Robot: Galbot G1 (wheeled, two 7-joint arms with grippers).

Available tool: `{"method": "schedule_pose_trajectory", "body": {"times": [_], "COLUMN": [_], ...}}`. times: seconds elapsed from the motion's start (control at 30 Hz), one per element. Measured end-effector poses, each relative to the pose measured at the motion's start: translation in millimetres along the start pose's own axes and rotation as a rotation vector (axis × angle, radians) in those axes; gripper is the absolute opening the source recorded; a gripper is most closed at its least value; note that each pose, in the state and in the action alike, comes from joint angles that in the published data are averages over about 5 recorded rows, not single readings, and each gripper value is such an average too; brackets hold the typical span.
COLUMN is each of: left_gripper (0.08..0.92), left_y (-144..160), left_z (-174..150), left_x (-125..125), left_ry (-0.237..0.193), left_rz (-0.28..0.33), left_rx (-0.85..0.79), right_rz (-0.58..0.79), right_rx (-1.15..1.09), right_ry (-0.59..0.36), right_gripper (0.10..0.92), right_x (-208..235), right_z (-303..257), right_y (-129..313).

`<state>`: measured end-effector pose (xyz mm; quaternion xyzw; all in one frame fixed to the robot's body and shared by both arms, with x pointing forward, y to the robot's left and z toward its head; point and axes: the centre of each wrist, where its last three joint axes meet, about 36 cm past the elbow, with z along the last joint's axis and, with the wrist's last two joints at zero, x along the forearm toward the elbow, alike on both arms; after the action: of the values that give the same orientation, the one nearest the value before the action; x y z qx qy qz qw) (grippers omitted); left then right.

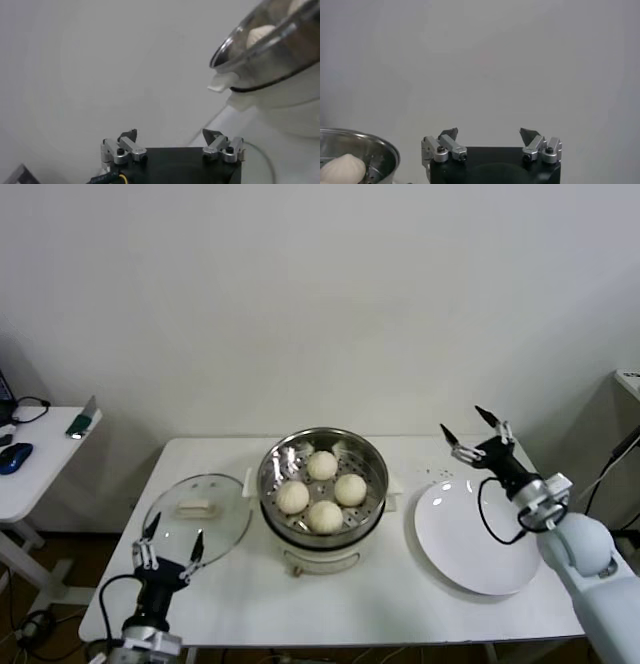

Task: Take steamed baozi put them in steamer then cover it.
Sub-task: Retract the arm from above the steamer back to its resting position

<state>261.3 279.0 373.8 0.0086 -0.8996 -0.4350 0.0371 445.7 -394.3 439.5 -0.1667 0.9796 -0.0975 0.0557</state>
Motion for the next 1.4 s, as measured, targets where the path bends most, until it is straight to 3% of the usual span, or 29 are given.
{"method": "schedule_pose_trajectory", "body": {"times": [0.37,0.63,0.93,1.4], "left_gripper": [0.823,0.823,0.823,0.823], "left_y": [-3.4,-27.3,-45.0,-57.0], "left_z": [2.8,21.4,57.4,88.6], "left_x": [-14.1,-35.0,-76.0,-142.5], "left_ry": [-0.001,0.003,0.037,0.075], "left_rz": [-0.017,0.019,0.039,0.045], "left_rx": [-0.483,-0.725,-0.855,-0.892], "right_rz": [0.158,0.228,0.273,0.309], "right_rx": [-0.106,-0.124,-0.116,-0.081], "right_ry": [0.069,0.132,0.177,0.208], "right_gripper": [0.823,0.823,0.823,0.823], "right_x": [74.7,106.8,128.9,150.3], "right_z": [29.8,40.2,47.3,53.9], "right_y": [19.4,21.2,20.7,15.4]}}
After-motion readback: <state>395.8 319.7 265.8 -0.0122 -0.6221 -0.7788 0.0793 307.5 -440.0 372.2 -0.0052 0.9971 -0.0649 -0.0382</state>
